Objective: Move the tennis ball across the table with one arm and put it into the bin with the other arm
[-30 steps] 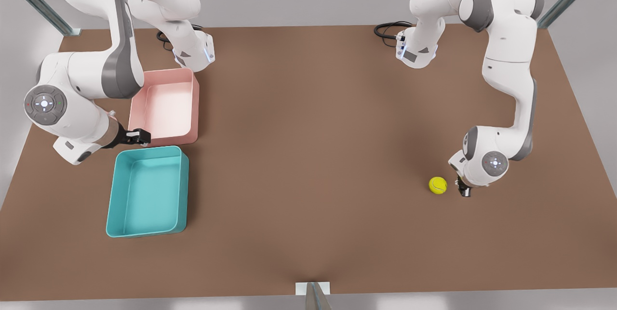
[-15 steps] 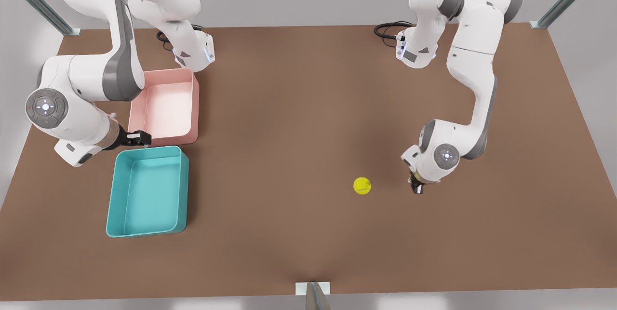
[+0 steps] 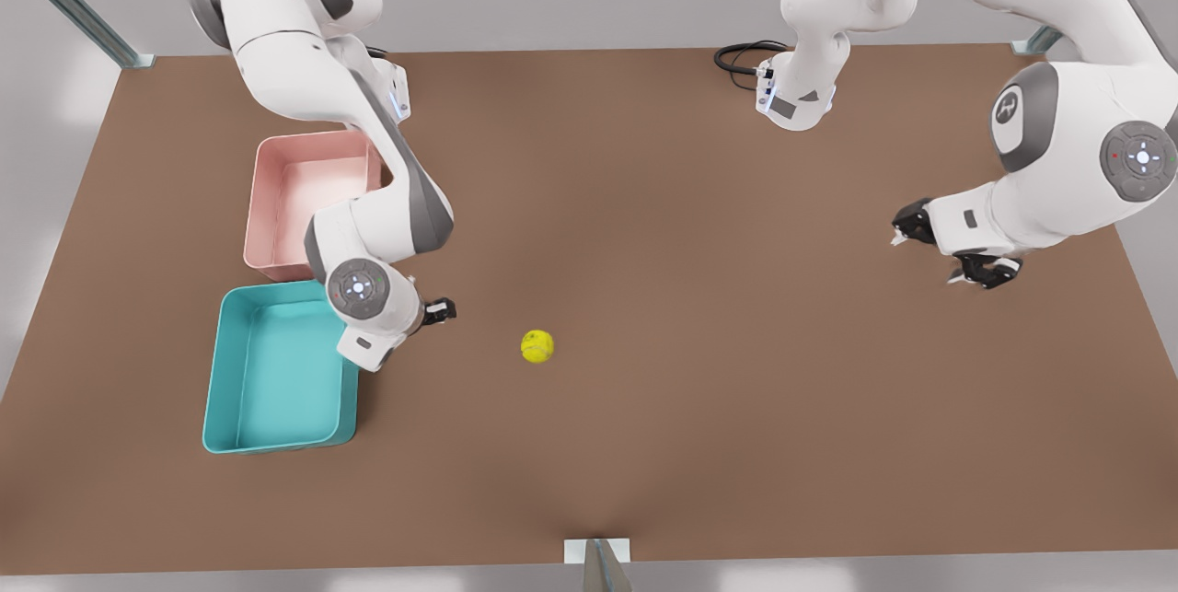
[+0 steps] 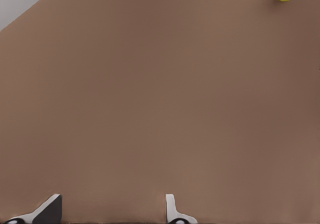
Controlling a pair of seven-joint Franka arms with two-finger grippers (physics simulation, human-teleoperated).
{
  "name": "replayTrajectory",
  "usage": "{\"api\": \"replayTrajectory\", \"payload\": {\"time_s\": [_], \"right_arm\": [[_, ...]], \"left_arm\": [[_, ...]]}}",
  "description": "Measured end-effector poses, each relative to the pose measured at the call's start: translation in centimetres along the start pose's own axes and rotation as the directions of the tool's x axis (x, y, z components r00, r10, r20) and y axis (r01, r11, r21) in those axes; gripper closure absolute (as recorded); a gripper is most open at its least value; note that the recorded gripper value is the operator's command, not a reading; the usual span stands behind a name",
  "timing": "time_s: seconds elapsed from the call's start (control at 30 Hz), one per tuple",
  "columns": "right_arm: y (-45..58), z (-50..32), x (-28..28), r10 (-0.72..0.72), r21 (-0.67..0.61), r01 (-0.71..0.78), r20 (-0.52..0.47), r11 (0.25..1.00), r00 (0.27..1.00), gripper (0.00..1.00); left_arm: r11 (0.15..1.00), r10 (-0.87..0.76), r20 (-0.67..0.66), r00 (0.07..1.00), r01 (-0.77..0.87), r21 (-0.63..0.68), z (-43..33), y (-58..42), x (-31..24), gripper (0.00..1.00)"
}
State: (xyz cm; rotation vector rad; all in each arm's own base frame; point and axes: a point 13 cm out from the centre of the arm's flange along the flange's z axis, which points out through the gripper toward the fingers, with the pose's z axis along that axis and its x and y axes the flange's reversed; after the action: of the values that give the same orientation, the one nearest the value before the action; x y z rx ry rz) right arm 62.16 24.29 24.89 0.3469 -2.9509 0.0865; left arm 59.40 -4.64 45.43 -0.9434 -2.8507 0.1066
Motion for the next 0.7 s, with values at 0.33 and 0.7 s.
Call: {"api": "replayTrajectory", "payload": {"time_s": [0.33, 0.7], "right_arm": [[15.3, 7.1, -3.8, 0.12, -0.079, -0.111, 0.109, 0.991, 0.987, 0.0], [16.1, 12.4, -4.9, 0.326, -0.112, -0.314, 0.099, 0.943, 0.94, 0.0]], "left_arm": [[0.942, -0.327, -0.078, 0.942, 0.331, 0.054, 1.4, -1.5, 0.8, 0.0], [0.852, -0.514, -0.114, 0.85, 0.521, 0.045, 2.1, -1.7, 1.0, 0.0]]}}
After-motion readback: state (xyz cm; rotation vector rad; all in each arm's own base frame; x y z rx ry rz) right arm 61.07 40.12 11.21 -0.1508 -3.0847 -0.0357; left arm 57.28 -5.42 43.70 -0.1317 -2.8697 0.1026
